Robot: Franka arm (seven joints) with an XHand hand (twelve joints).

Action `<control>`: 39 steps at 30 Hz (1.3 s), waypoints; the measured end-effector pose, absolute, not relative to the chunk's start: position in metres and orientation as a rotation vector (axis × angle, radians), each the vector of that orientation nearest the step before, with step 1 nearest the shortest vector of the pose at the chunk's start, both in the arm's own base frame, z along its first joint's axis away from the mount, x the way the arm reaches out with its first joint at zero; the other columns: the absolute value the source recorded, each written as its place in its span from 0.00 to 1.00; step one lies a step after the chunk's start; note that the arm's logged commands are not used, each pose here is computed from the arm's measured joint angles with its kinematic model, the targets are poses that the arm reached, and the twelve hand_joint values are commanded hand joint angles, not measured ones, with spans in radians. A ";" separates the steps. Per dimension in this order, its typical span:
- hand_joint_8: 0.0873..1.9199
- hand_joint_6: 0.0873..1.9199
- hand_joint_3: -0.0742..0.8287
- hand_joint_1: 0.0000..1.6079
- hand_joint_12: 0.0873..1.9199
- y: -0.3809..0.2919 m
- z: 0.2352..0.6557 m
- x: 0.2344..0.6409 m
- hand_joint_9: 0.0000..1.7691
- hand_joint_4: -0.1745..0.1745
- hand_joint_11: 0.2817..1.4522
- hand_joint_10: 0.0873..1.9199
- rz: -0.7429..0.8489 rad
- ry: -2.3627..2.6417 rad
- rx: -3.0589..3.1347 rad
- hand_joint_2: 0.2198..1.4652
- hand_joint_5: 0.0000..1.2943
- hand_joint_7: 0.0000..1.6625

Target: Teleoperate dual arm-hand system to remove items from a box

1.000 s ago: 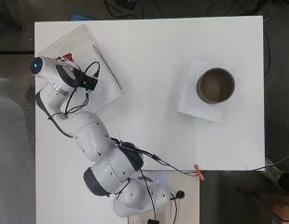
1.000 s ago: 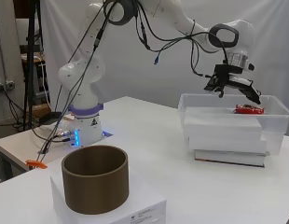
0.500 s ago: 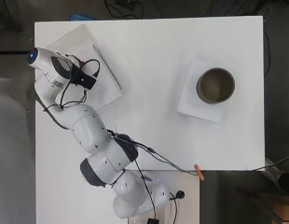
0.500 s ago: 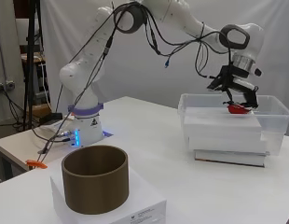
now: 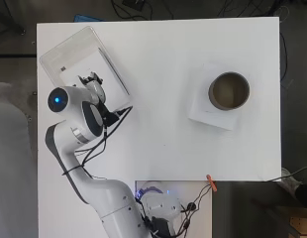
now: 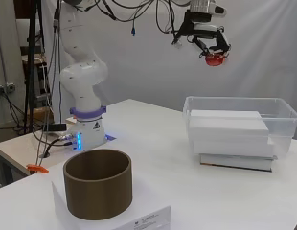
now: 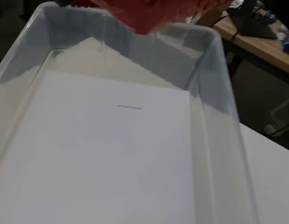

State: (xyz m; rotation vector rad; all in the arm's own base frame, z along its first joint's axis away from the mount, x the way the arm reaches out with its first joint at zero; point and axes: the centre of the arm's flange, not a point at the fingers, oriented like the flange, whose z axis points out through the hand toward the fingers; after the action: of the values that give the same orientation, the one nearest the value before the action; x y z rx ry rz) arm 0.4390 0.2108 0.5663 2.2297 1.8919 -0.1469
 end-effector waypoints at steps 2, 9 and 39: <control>1.00 0.63 0.08 0.59 0.96 0.166 0.587 0.414 0.68 1.00 0.53 1.00 -0.095 1.757 2.323 0.79 0.63 0.59; 1.00 0.65 0.09 0.61 0.99 -0.031 0.590 0.425 0.72 0.90 0.63 1.00 -0.100 1.481 2.580 0.78 0.64 0.61; 0.91 0.71 0.08 0.63 0.95 -0.338 0.520 0.438 0.56 0.56 0.39 0.98 -0.140 1.142 2.778 0.83 0.55 0.46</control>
State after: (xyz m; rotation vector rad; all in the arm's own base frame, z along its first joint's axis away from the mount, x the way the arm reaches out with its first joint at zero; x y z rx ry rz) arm 0.4377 -0.3379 0.5196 2.7785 1.1416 -0.1405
